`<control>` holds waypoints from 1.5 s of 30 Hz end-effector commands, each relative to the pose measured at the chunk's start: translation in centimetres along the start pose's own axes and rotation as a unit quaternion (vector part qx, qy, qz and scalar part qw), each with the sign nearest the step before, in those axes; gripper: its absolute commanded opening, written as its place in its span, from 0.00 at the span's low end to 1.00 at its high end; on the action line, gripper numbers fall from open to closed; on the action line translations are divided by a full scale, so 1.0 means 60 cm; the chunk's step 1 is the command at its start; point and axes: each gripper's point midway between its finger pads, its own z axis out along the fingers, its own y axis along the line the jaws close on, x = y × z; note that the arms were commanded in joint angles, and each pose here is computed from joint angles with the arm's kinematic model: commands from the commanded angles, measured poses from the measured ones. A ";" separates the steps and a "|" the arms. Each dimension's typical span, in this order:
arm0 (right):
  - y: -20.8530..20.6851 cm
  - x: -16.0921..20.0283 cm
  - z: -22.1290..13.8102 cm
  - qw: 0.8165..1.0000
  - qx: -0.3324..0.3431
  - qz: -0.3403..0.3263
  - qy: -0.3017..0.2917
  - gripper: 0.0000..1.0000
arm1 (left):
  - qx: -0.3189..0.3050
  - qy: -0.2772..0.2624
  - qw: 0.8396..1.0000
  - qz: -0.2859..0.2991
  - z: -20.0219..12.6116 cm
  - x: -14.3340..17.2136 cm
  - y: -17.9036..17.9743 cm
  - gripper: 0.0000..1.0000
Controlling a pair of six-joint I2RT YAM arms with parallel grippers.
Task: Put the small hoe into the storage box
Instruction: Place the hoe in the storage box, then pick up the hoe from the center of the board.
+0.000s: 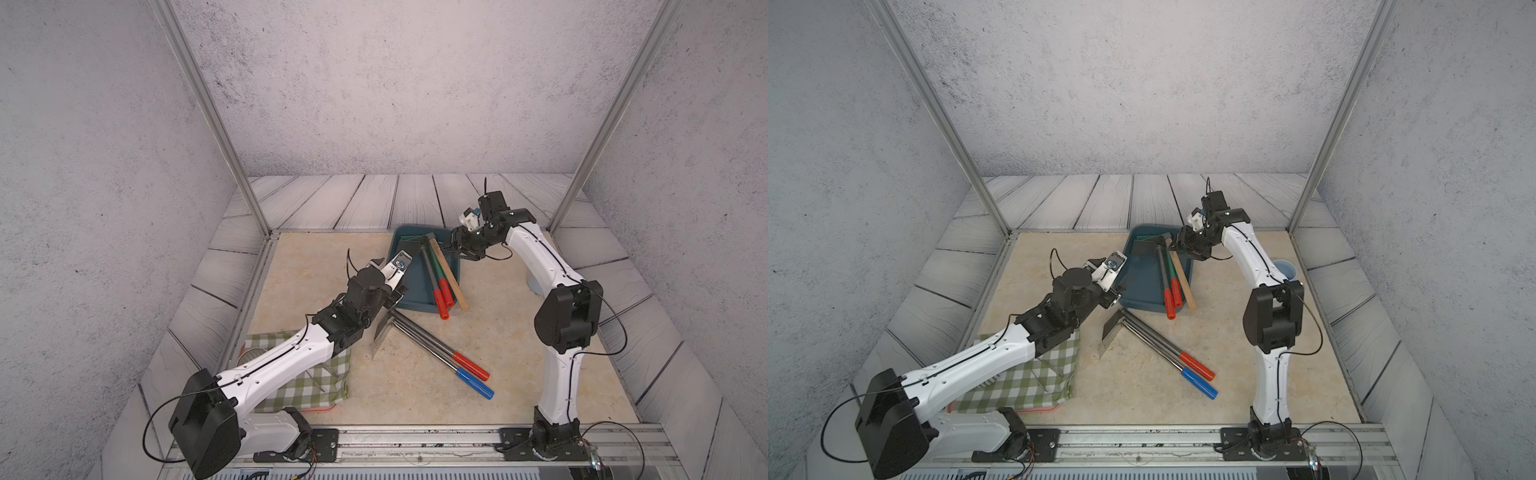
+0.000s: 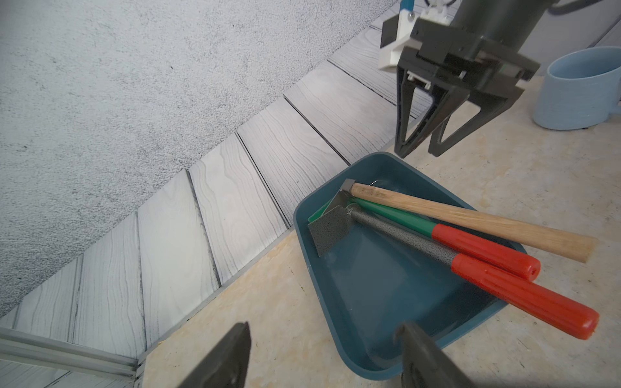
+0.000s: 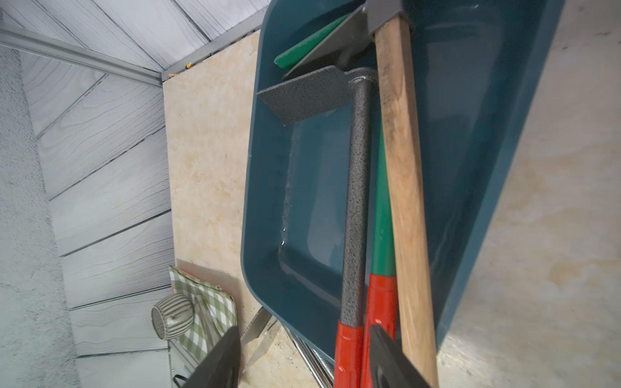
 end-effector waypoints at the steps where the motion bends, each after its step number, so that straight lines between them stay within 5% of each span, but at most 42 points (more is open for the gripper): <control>1: -0.011 0.024 -0.019 0.999 0.043 -0.032 -0.004 0.62 | -0.005 0.000 1.000 -0.019 0.004 -0.011 0.009 0.73; 10: -0.014 0.103 -0.049 0.992 0.082 -0.095 -0.017 0.61 | -0.034 0.038 0.997 -0.049 0.012 -0.004 0.030 0.74; 22: 0.008 0.224 -0.099 0.985 0.054 -0.162 -0.028 0.59 | -0.032 0.066 0.993 -0.091 -0.002 -0.008 0.040 0.75; 45: -0.031 0.381 -0.016 0.937 0.174 -0.296 0.067 0.56 | -0.016 0.200 0.959 -0.201 -0.066 0.088 0.087 0.75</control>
